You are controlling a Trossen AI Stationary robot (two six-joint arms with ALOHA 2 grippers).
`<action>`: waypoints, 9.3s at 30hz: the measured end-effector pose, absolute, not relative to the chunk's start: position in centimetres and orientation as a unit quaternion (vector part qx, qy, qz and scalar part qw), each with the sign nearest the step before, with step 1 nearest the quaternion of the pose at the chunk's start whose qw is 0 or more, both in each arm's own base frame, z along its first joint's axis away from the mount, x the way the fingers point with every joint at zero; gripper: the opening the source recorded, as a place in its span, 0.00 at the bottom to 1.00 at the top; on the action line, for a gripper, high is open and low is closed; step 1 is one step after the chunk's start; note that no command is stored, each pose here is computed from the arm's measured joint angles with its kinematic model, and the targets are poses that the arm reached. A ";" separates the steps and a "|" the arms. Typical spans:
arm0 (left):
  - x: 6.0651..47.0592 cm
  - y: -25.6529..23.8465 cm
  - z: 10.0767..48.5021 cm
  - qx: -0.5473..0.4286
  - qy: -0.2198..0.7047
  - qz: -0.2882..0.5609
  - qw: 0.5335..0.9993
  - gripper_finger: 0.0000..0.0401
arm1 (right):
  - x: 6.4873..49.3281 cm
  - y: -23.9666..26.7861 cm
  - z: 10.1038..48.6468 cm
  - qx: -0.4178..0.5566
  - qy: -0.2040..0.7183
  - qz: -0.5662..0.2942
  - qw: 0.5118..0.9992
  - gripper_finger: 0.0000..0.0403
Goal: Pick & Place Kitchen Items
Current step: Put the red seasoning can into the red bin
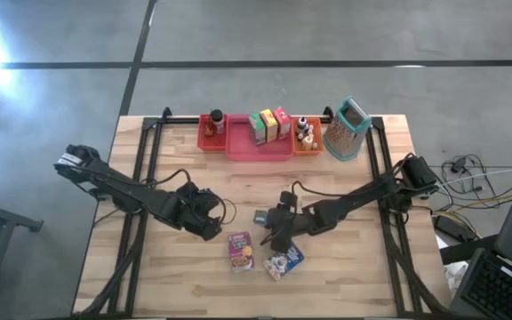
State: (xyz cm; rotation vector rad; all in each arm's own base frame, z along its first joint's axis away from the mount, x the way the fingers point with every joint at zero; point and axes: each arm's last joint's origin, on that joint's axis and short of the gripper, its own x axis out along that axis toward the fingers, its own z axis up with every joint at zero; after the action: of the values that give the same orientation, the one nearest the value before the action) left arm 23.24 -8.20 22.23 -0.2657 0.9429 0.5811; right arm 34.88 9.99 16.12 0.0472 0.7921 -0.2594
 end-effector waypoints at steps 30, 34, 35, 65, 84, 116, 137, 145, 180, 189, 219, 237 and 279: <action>23.3 -8.2 22.3 -0.129 0.443 0.274 0.844 0.96 | 30.9 7.1 17.0 0.099 0.606 -0.090 0.784 0.44; 23.3 -8.2 22.3 -0.129 0.443 0.274 0.844 0.96 | 31.4 7.3 17.2 0.099 0.589 -0.079 0.798 0.50; 23.3 -8.2 22.3 -0.129 0.443 0.274 0.844 0.96 | 31.4 7.4 17.3 0.096 0.589 -0.076 0.799 0.53; 23.4 -8.3 22.3 -0.131 0.440 0.272 0.845 0.96 | 23.2 9.9 21.2 0.040 0.571 -0.139 0.808 0.74; 23.4 -8.3 22.3 -0.131 0.440 0.272 0.846 0.96 | 18.9 9.1 13.0 0.051 0.444 -0.129 0.885 0.89; 23.5 -8.3 22.3 -0.133 0.438 0.271 0.847 0.96 | 20.1 8.2 9.0 0.044 0.356 -0.115 0.927 0.89; 23.5 -8.3 22.3 -0.133 0.437 0.271 0.847 0.96 | 20.8 8.9 9.7 0.060 0.351 -0.044 0.933 0.54; 23.5 -8.3 22.3 -0.134 0.437 0.271 0.847 0.96 | 22.6 9.4 14.1 0.014 0.438 -0.074 0.896 0.60; 23.6 -8.3 22.4 -0.138 0.432 0.269 0.850 0.96 | 32.9 6.9 17.4 -0.010 0.615 -0.061 0.786 0.54; 23.6 -8.3 22.4 -0.138 0.432 0.269 0.850 0.96 | 32.9 7.2 17.6 -0.012 0.614 -0.058 0.787 0.60; 24.7 -7.8 23.0 -0.166 0.348 0.311 0.869 0.96 | 27.9 8.0 24.6 0.026 0.595 -0.068 0.800 0.72; 28.9 -9.3 26.9 0.009 0.184 0.101 0.978 0.95 | 17.8 5.8 25.2 0.109 0.557 -0.110 0.816 0.54; 39.8 -4.7 16.4 0.049 0.278 0.015 0.959 0.95 | 15.3 4.6 26.7 0.065 0.413 -0.075 0.905 0.30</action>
State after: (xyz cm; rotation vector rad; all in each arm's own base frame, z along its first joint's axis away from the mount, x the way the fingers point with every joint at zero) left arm 39.76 -4.74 16.40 0.0995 0.5647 0.0305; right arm 15.30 4.56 26.74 0.1349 0.8527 -0.1539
